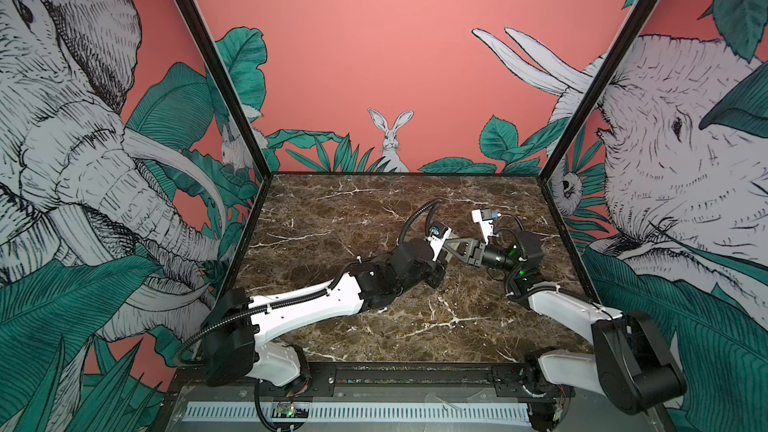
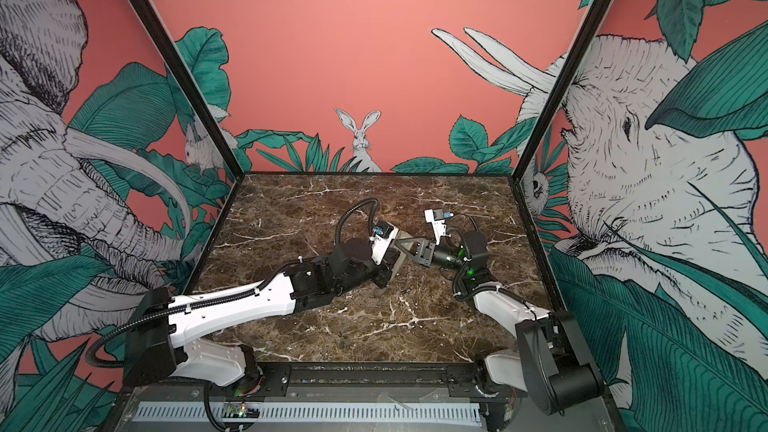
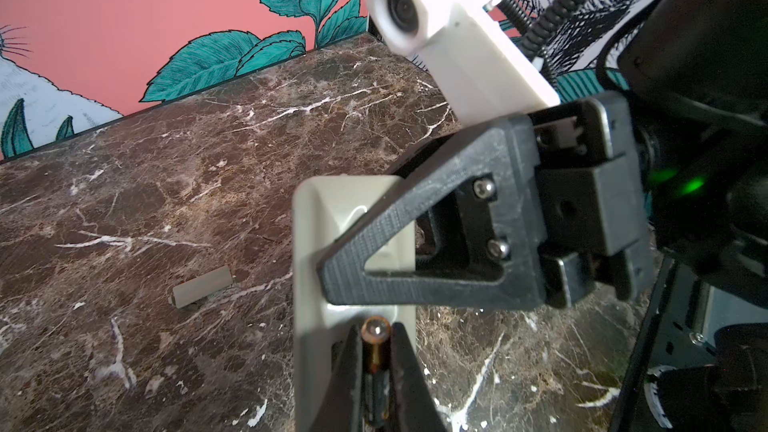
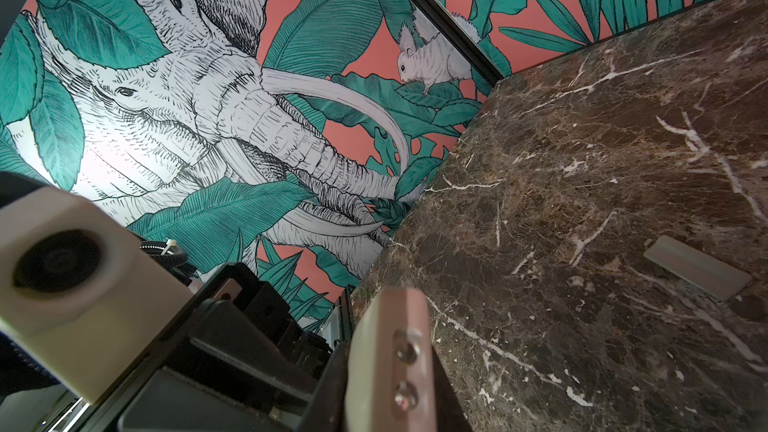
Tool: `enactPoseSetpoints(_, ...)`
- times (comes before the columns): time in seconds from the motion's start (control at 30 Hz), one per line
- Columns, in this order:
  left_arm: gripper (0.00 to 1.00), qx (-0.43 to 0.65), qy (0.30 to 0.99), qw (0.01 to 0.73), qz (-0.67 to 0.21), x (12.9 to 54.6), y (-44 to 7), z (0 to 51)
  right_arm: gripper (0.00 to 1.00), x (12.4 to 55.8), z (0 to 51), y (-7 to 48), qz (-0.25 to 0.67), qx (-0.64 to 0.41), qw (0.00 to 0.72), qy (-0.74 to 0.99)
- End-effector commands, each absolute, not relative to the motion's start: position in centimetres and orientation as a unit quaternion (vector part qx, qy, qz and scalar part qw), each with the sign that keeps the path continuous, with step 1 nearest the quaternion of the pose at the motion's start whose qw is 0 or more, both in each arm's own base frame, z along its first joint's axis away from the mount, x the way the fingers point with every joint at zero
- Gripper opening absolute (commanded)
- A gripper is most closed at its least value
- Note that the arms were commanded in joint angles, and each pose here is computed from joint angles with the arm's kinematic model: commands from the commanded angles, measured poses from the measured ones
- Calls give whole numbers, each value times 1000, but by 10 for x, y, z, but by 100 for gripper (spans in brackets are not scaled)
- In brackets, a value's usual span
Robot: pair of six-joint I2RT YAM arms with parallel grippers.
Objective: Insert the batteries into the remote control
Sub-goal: 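Press the battery into the remote's compartment with the left gripper, then open it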
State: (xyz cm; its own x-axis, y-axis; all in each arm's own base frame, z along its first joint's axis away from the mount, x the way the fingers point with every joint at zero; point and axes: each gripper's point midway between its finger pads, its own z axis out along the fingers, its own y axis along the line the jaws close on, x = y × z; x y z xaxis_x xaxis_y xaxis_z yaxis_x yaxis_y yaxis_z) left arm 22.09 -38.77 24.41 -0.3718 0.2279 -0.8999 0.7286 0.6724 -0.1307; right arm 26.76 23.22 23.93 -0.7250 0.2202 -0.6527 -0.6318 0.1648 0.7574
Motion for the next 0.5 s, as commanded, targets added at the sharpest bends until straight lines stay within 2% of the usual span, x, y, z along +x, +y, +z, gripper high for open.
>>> enactPoseSetpoints(0.0, 0, 302, 784, 469, -274, 219, -385, 244, 0, 266, 262, 234, 634, -178, 363, 659)
enactPoseSetpoints(0.47, 0, 303, 782, 464, -284, 215, -383, 238, 0, 266, 265, 235, 634, -182, 363, 658)
